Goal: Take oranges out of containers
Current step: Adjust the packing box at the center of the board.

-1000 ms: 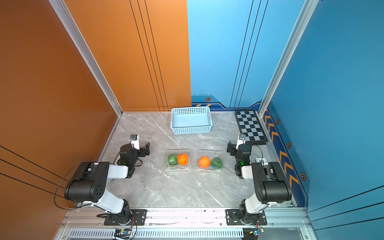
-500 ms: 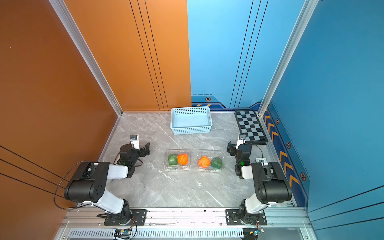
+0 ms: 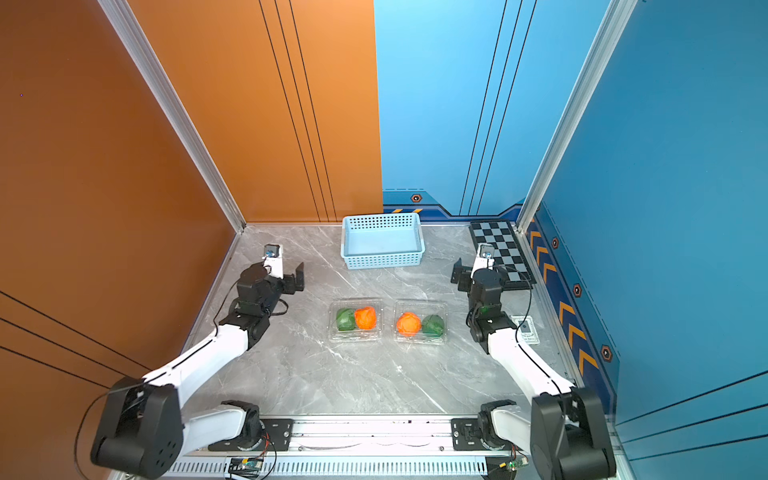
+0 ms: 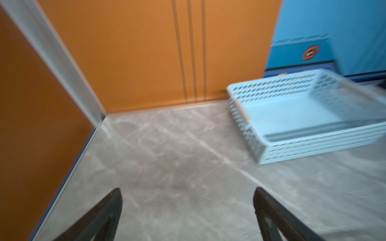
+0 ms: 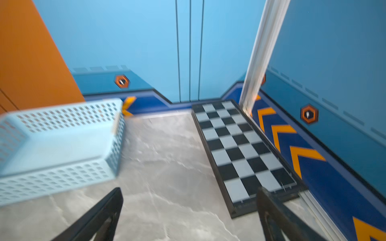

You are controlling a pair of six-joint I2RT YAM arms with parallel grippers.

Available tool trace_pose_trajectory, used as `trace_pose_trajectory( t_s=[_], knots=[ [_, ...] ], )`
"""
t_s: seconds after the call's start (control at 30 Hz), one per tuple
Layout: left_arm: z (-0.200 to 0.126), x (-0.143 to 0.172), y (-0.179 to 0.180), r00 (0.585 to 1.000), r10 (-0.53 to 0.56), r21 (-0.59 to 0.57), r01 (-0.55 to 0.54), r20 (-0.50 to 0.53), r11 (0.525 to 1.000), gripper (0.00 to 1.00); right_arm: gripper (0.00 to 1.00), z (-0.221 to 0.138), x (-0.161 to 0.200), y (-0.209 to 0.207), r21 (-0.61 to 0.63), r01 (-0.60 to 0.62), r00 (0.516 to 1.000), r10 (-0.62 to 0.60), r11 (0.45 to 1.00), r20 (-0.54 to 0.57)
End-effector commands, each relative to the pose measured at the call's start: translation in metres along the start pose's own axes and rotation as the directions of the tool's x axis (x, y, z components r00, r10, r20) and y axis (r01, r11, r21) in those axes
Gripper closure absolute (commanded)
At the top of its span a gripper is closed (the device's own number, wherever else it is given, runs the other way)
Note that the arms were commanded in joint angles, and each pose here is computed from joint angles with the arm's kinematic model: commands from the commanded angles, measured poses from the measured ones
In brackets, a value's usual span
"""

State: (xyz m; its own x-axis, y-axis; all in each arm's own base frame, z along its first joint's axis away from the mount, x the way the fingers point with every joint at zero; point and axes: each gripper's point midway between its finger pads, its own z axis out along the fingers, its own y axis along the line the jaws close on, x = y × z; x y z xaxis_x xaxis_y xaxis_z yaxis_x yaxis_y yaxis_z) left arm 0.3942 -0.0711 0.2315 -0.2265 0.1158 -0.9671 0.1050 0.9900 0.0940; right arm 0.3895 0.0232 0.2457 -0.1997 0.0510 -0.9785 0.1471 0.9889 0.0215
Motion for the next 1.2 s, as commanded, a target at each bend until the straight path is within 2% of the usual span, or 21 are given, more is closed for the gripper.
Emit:
trace_pose_trajectory(
  t_s=[0.0, 0.07, 0.13, 0.23, 0.3, 0.37, 0.47, 0.53, 0.63, 0.73, 0.97, 1.17],
  knots=[
    [-0.013, 0.024, -0.06, 0.976, 0.152, 0.238, -0.112, -0.155, 0.965, 0.02, 0.0, -0.022, 0.044, 0.011, 0.004, 0.101, 0.955, -0.096, 0.995, -0.281],
    [-0.021, 0.01, -0.104, 0.968, 0.215, 0.391, -0.149, -0.131, 0.908, 0.02, 0.0, -0.036, 0.052, 0.025, -0.029, 0.133, 0.931, -0.135, 0.991, -0.34],
    [-0.026, -0.007, -0.151, 0.959, 0.27, 0.536, -0.182, -0.09, 0.824, 0.02, 0.0, -0.055, 0.062, 0.038, -0.071, 0.136, 0.912, -0.153, 0.988, -0.381],
    [-0.027, -0.024, -0.218, 0.953, 0.3, 0.739, -0.166, -0.052, 0.654, 0.02, 0.0, -0.081, 0.076, 0.045, -0.102, 0.083, 0.892, -0.119, 0.991, -0.436],
    [-0.021, -0.018, -0.256, 0.934, 0.351, 0.814, -0.157, -0.062, 0.559, 0.02, 0.0, -0.097, 0.083, 0.048, -0.125, 0.027, 0.878, -0.084, 0.992, -0.472],
    [-0.011, -0.003, -0.285, 0.9, 0.43, 0.847, -0.17, -0.076, 0.505, 0.02, 0.0, -0.112, 0.088, 0.052, -0.147, -0.012, 0.862, -0.064, 0.989, -0.503],
    [0.007, 0.018, -0.322, 0.872, 0.484, 0.87, -0.186, -0.068, 0.458, 0.0, 0.03, -0.134, 0.095, 0.06, -0.176, -0.021, 0.842, -0.078, 0.984, -0.534],
    [0.01, 0.026, -0.347, 0.875, 0.479, 0.901, -0.151, -0.07, 0.407, 0.01, 0.12, -0.144, 0.108, 0.063, -0.178, -0.015, 0.816, -0.091, 0.984, -0.57],
    [0.008, 0.038, -0.373, 0.881, 0.465, 0.935, -0.087, -0.089, 0.344, 0.03, 0.51, -0.161, 0.135, 0.079, -0.218, -0.011, 0.773, -0.13, 0.976, -0.621],
    [0.008, 0.052, -0.384, 0.873, 0.476, 0.945, -0.061, -0.106, 0.323, 0.04, 1.0, -0.173, 0.157, 0.084, -0.212, -0.028, 0.749, -0.12, 0.977, -0.652],
    [0.013, 0.077, -0.39, 0.857, 0.495, 0.95, -0.022, -0.143, 0.313, 0.04, 1.0, -0.186, 0.194, 0.092, -0.163, -0.152, 0.716, -0.005, 0.975, -0.698],
    [0.007, 0.095, -0.388, 0.845, 0.5, 0.952, 0.031, -0.188, 0.306, 0.05, 1.0, -0.167, 0.213, 0.085, -0.065, -0.199, 0.724, 0.102, 0.978, -0.682]
  ],
)
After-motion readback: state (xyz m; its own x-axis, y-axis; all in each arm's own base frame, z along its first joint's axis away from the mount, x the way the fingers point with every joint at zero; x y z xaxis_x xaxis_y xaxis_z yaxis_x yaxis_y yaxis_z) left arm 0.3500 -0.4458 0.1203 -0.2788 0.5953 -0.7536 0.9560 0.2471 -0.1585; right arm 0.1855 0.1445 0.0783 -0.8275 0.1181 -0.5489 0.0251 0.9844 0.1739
